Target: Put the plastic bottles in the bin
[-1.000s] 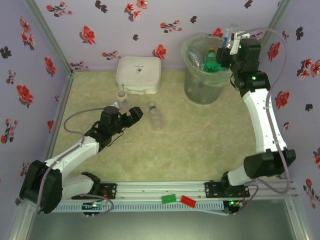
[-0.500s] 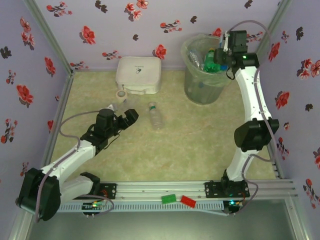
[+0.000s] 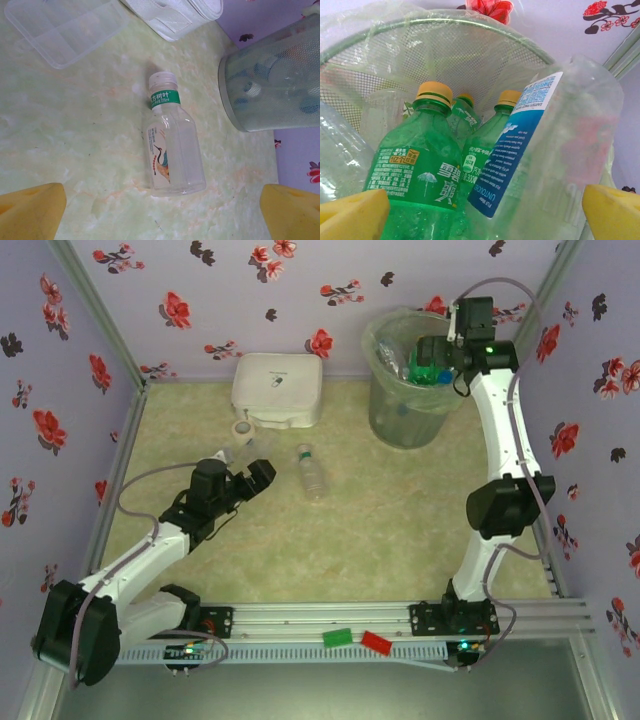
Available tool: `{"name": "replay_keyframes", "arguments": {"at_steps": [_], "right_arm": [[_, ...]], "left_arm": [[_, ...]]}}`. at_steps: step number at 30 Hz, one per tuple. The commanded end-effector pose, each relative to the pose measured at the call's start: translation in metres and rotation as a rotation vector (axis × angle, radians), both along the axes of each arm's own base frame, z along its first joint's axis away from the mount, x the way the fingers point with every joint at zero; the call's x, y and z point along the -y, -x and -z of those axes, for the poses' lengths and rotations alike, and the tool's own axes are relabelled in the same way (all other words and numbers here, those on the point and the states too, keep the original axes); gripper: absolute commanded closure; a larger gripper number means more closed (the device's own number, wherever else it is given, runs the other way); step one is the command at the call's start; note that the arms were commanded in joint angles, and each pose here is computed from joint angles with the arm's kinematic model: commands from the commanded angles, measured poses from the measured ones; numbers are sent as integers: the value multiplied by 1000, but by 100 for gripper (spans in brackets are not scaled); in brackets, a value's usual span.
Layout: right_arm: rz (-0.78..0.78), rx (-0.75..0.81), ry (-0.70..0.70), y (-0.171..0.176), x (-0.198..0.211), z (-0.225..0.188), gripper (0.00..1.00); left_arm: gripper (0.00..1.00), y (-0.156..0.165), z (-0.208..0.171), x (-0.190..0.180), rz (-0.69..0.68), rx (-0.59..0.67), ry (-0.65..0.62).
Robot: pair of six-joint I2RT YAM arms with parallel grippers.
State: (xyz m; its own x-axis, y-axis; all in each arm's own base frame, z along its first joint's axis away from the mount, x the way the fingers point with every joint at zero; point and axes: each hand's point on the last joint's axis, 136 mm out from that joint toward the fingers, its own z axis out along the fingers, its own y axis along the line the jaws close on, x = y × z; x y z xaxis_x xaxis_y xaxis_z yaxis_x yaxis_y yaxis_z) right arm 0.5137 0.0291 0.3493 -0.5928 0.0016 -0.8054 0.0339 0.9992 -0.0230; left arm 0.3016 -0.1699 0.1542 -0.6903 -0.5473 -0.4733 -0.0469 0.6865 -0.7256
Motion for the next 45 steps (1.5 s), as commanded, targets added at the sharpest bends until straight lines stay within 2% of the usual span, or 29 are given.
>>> {"name": "replay_keyframes", "arguments": {"at_steps": [1,7,12,16,21,28,33,39,45], "right_arm": [[23,105,13,24,10,-48,0],[36,217,-63,60,6,-77,0],[-15,303,-248,106,-19,-78,0],[-115,303,-408,145,-55,-50,0],[-137,241,-541,176,-80,5,0],[-83,132,-660,193,-90,84,0],[-56,67,-680,197,-92,122,0],[-43,36,-662,200,-89,139,0],[-40,47,-657,199,-88,143,0]], "left_arm": [[0,1,0,-1,19,0,-21],[0,2,-3,8,50,1,-37],[0,5,0,26,92,1,-81],[0,8,4,47,144,7,-158],[0,9,20,74,210,-9,-255],[0,3,53,108,296,-75,-408],[0,-11,68,124,321,-111,-525],[2,-24,95,125,305,-161,-651],[6,-28,106,128,303,-171,-691]]}}
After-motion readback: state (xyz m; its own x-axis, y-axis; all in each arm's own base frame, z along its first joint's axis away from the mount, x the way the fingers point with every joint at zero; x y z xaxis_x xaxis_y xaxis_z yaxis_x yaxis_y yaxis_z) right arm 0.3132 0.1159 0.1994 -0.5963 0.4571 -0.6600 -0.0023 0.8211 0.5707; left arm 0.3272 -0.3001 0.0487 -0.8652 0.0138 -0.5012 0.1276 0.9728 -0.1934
